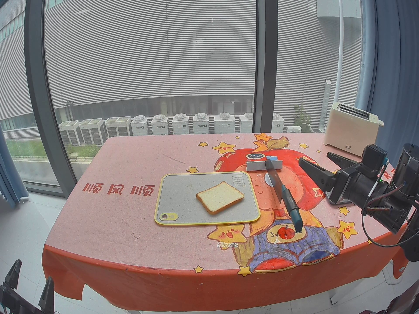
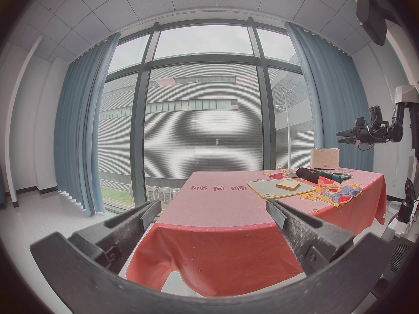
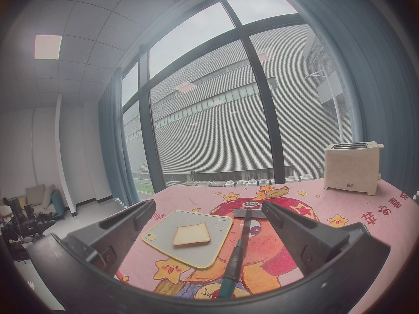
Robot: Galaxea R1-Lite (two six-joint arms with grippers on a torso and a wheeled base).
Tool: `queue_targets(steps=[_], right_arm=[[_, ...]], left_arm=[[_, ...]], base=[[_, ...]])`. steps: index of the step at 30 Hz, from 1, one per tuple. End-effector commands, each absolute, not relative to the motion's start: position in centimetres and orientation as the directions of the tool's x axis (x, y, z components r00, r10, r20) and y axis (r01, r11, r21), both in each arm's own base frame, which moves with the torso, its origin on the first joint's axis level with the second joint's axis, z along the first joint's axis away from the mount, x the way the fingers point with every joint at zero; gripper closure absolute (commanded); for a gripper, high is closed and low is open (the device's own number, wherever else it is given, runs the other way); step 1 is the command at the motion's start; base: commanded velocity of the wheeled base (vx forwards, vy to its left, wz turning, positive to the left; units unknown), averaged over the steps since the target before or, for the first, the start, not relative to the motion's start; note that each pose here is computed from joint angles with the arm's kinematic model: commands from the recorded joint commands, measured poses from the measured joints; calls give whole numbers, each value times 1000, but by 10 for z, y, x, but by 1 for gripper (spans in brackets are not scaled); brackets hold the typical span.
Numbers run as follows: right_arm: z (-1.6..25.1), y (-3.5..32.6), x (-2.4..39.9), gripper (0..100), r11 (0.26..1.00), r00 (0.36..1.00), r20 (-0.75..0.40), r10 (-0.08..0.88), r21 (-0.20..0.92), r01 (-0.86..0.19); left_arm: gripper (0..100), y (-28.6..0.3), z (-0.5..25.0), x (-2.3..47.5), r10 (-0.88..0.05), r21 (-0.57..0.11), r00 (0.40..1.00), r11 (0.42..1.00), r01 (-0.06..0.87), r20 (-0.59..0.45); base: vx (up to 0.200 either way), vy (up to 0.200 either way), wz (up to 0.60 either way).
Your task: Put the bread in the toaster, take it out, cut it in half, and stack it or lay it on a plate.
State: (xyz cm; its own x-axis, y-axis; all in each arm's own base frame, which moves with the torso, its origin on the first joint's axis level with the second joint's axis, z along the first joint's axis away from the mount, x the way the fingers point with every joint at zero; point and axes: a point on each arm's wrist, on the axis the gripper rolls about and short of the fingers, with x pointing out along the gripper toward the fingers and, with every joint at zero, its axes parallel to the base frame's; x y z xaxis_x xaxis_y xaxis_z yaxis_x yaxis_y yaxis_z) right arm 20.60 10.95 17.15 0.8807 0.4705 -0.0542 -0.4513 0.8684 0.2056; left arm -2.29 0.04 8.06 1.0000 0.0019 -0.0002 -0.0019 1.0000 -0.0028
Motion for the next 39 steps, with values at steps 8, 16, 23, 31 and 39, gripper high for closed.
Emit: queue_targets(steps=[8, 16, 23, 31, 39], right_arm=[[173, 106, 207, 0, 876, 889, -48, 456, 203, -438], [174, 105, 208, 0, 877, 890, -43, 453, 203, -437], [175, 105, 206, 0, 875, 889, -40, 456, 203, -440], [172, 107, 206, 0, 872, 884, -49, 464, 203, -446], [172, 107, 207, 0, 873, 885, -52, 463, 202, -444]], left_arm=[[0, 0, 75, -23, 3, -3, 1000, 1000, -3, -2], [0, 0, 75, -23, 3, -3, 1000, 1000, -3, -2], [0, 0, 75, -23, 3, -3, 1000, 1000, -3, -2], [0, 0, 75, -23, 5, -3, 1000, 1000, -5, -2], [0, 0, 75, -23, 3, -3, 1000, 1000, -3, -2]], base=[[0, 0, 0], [0, 0, 0], [0, 0, 0], [0, 0, 0], [0, 0, 0]])
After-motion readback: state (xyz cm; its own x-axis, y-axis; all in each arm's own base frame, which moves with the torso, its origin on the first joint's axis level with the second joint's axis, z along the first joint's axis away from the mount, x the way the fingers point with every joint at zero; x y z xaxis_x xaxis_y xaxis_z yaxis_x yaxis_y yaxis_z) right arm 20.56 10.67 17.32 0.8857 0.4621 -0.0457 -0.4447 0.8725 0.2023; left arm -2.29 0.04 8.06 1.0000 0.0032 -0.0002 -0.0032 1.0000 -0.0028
